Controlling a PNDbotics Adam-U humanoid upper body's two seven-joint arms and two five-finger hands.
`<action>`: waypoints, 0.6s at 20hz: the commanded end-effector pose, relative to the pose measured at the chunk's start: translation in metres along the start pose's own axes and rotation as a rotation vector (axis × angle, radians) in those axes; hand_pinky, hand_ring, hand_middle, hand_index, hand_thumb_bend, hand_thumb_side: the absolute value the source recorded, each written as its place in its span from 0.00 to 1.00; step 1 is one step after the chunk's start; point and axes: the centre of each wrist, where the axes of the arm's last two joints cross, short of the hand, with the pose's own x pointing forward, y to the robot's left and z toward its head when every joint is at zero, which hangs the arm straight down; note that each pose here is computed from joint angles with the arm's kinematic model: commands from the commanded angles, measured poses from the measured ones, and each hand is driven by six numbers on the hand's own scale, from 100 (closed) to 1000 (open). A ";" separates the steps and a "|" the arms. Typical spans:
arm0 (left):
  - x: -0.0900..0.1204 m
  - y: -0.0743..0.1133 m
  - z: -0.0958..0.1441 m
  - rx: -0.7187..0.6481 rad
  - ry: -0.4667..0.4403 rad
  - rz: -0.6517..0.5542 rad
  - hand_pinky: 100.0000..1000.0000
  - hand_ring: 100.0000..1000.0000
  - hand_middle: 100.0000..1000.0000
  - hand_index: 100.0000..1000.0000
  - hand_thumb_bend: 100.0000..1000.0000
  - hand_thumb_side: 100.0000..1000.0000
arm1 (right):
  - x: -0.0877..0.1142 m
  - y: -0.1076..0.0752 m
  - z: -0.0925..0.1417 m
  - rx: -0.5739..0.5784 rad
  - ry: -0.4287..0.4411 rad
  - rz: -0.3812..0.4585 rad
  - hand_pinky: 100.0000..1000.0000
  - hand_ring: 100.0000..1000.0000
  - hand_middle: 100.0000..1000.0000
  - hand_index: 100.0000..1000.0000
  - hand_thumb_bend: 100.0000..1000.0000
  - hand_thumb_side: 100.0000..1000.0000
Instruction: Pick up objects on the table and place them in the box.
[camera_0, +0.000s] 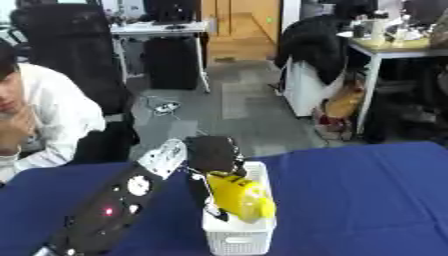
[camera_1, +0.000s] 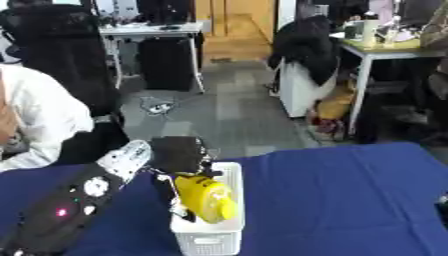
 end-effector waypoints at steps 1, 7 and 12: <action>-0.012 0.007 0.003 0.000 0.052 -0.037 0.85 0.92 0.82 0.78 0.13 0.84 | 0.003 -0.004 -0.008 0.004 -0.036 0.009 0.02 0.15 0.12 0.02 0.00 0.80; -0.015 0.009 0.006 0.064 0.053 -0.025 1.00 1.00 0.99 0.92 0.14 1.00 | 0.004 -0.005 -0.007 0.008 -0.030 0.009 0.02 0.14 0.12 0.03 0.00 0.80; -0.020 0.013 0.010 0.097 0.066 -0.034 1.00 1.00 1.00 0.97 0.18 1.00 | 0.004 -0.005 -0.005 0.011 -0.022 0.009 0.02 0.14 0.12 0.04 0.00 0.80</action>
